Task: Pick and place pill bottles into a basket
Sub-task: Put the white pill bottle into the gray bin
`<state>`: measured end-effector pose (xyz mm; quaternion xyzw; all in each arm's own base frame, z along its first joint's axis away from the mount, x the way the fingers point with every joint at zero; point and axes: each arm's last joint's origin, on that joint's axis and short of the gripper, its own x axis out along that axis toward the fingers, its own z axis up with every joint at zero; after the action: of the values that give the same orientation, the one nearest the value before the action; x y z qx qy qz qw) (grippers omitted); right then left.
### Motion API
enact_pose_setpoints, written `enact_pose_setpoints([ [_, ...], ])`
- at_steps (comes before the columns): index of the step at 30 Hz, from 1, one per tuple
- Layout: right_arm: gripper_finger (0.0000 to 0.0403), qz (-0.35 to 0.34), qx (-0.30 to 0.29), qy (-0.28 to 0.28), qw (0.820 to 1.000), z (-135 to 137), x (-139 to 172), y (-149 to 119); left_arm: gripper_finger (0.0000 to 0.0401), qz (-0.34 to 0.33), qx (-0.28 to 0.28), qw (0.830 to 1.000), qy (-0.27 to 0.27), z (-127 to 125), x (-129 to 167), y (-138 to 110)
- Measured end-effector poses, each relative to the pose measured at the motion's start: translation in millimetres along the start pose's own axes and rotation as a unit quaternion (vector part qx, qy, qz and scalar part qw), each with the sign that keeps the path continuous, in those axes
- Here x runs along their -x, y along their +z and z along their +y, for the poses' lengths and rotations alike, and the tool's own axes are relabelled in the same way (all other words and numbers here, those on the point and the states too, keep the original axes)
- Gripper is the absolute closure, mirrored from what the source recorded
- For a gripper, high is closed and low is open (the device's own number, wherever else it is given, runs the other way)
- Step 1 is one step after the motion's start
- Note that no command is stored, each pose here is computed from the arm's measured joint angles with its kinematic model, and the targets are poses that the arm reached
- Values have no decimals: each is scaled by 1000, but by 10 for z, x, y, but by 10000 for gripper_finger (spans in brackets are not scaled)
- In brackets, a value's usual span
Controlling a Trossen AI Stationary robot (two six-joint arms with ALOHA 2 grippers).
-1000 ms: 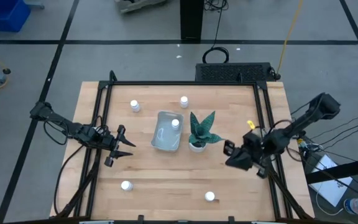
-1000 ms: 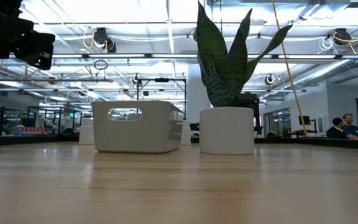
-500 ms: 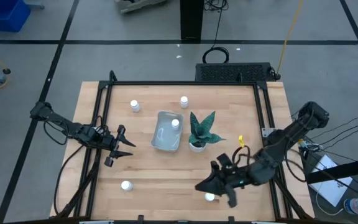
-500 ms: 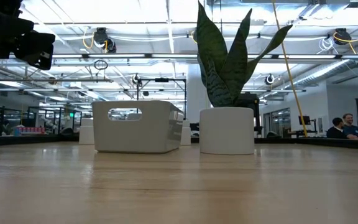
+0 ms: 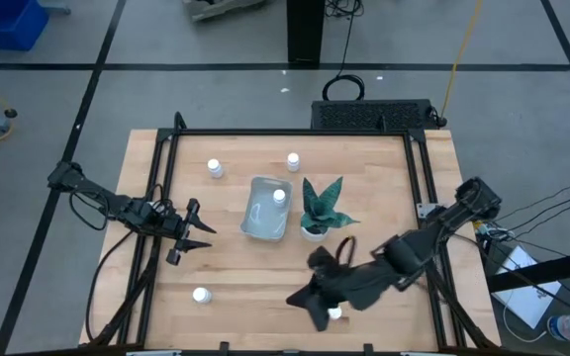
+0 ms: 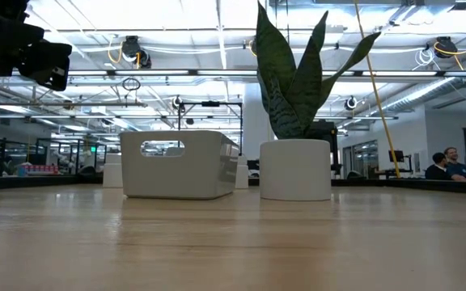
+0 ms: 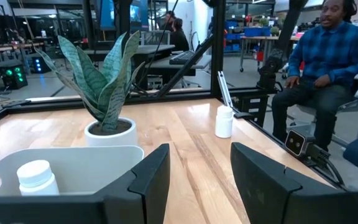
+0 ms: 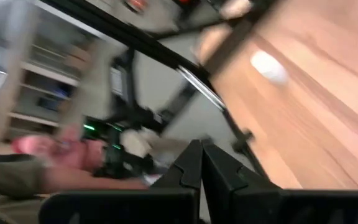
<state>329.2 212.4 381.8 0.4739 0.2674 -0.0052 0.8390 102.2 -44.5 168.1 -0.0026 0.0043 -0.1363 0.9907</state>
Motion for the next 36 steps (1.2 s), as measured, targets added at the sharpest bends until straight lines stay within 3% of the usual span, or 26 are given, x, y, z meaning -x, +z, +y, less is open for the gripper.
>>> enact_pose_setpoints([
  [7, 403, 120, -67, -144, 980, -315, -268, -103, 226, 0, 0, 1000, 0, 0, 0, 0],
  [12, 403, 193, -121, -279, 933, -610, -372, -270, 226, 0, 0, 1000, 0, 0, 0, -1],
  [14, 402, 206, -125, -310, 920, -670, -368, -292, 226, 0, 0, 1000, 0, 0, 0, -1],
  [20, 363, 207, -131, -325, 913, -723, -374, -223, 226, 0, 0, 1000, 0, 0, 0, 0],
  [31, 170, 192, -188, -333, 904, -801, -444, -348, 226, 0, 0, 1000, 0, 0, 0, 0],
  [36, 113, 207, -217, -340, 891, -970, -536, -473, 226, 0, 0, 1000, 0, 0, 0, 1],
])
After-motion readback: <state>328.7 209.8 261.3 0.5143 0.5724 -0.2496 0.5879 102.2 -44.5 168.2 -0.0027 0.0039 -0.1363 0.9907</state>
